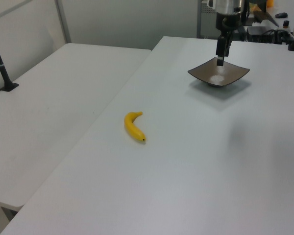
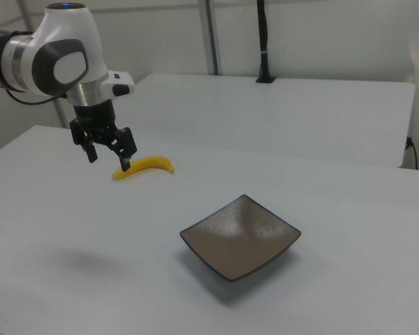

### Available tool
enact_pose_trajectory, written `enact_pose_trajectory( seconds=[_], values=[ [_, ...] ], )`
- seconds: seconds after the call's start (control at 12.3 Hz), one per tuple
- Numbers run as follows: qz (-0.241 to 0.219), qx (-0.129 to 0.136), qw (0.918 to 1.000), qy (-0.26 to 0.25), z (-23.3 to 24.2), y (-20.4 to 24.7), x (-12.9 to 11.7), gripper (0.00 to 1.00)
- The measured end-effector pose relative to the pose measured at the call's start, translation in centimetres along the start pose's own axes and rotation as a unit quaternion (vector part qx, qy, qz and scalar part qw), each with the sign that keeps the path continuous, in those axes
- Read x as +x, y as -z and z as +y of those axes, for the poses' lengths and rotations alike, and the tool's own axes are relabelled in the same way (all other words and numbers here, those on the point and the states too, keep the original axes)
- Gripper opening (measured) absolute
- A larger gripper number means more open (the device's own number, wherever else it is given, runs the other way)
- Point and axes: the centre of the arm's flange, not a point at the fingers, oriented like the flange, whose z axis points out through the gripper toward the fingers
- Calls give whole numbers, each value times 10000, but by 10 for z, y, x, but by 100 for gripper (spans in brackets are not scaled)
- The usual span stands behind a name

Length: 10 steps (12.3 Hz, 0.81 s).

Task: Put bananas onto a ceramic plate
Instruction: 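Move the open gripper over the yellow banana and lower it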

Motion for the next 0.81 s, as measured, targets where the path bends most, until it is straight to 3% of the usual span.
enact_pose_trajectory(
  seconds=[0.57, 0.81],
  values=[
    [-28, 13, 10000, 10, -2, -3, 1, 100],
    [199, 101, 9989, -419, -9, -6, 10, 100]
  ],
)
